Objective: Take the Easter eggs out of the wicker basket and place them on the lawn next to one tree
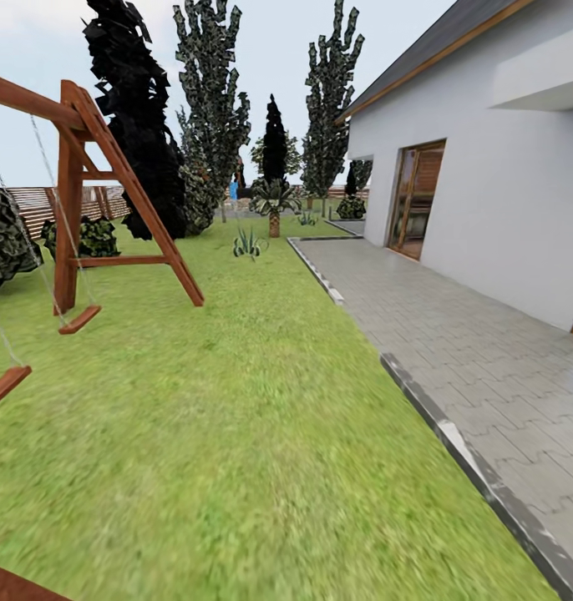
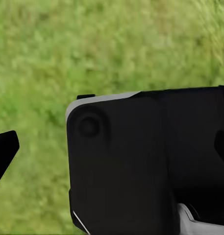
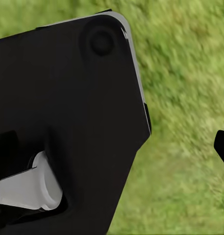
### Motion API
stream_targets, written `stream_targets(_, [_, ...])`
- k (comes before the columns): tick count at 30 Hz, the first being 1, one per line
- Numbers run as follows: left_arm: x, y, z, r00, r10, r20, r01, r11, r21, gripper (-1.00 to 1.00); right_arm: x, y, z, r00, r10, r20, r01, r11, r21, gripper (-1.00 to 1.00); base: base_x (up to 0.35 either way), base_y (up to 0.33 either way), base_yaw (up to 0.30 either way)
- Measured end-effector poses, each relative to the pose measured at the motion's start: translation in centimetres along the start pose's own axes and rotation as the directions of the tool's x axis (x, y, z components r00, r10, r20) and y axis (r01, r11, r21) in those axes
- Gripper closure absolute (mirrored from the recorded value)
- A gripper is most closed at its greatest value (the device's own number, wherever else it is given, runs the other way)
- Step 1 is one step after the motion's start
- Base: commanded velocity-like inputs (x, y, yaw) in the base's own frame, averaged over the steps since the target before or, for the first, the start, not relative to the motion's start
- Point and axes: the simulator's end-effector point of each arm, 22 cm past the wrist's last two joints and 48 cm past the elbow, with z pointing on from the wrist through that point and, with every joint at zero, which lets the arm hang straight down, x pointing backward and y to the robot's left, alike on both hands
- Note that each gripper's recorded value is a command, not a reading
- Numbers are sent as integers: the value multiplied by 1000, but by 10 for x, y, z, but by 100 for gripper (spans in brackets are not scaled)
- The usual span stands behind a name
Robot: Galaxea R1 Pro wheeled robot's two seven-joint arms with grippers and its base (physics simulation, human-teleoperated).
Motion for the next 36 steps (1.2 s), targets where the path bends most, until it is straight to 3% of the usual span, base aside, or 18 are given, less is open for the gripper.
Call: stream_targets(36, [2,0,0,1000,0,-4,0,1000,0,-100,1,-1,0,1000,0,-3,0,1000,2,-100,268,0,54])
